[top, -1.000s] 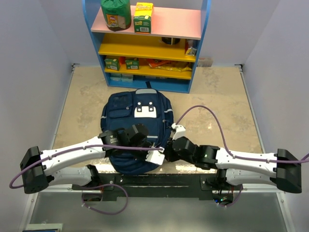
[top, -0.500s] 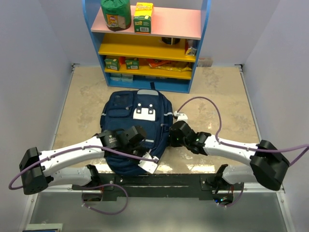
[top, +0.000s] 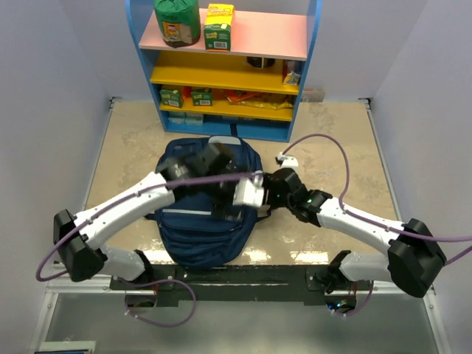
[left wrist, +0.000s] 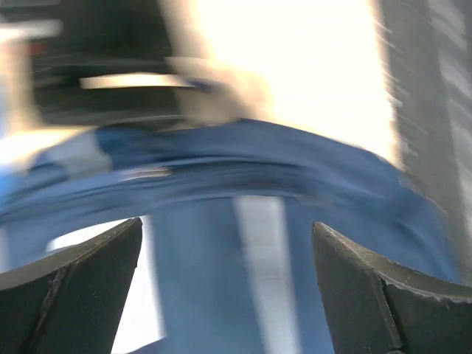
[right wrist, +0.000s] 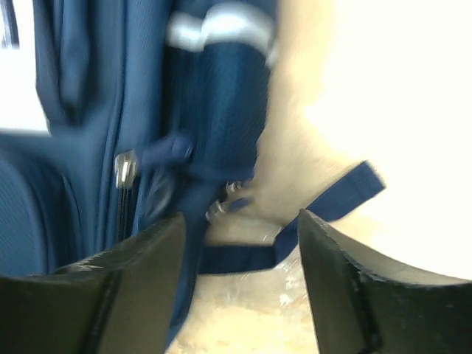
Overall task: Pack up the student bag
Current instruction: Reset both arms
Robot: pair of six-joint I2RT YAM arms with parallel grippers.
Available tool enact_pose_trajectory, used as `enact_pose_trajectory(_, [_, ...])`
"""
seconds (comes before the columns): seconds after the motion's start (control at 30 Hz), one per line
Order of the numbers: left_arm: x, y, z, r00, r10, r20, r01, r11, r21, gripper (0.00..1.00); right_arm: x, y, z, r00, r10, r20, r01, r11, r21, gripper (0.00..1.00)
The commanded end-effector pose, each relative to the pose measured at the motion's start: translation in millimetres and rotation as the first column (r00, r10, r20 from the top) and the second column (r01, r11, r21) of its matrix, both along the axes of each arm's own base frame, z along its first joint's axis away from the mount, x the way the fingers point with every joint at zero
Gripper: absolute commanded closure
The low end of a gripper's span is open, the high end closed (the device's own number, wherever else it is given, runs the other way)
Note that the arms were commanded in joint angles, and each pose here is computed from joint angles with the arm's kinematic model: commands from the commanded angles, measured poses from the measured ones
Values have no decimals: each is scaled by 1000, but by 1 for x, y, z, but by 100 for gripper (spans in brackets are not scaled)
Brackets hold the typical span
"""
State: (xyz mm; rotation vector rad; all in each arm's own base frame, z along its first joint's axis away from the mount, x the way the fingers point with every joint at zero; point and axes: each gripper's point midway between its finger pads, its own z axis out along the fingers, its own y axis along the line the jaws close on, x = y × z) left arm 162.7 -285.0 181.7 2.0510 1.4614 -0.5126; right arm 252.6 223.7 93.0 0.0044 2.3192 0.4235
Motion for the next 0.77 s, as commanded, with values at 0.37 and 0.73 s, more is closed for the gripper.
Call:
enact_pose_trajectory(0.37, [134, 123, 101, 666, 746, -2, -684, 609, -401, 0, 61, -43, 77, 985, -91, 147, 90, 996, 15, 1])
enact_pose_trajectory(0.73, [121, 167, 61, 491, 870, -43, -797, 429, -424, 0, 59, -58, 83, 973, -81, 218, 92, 995, -40, 1])
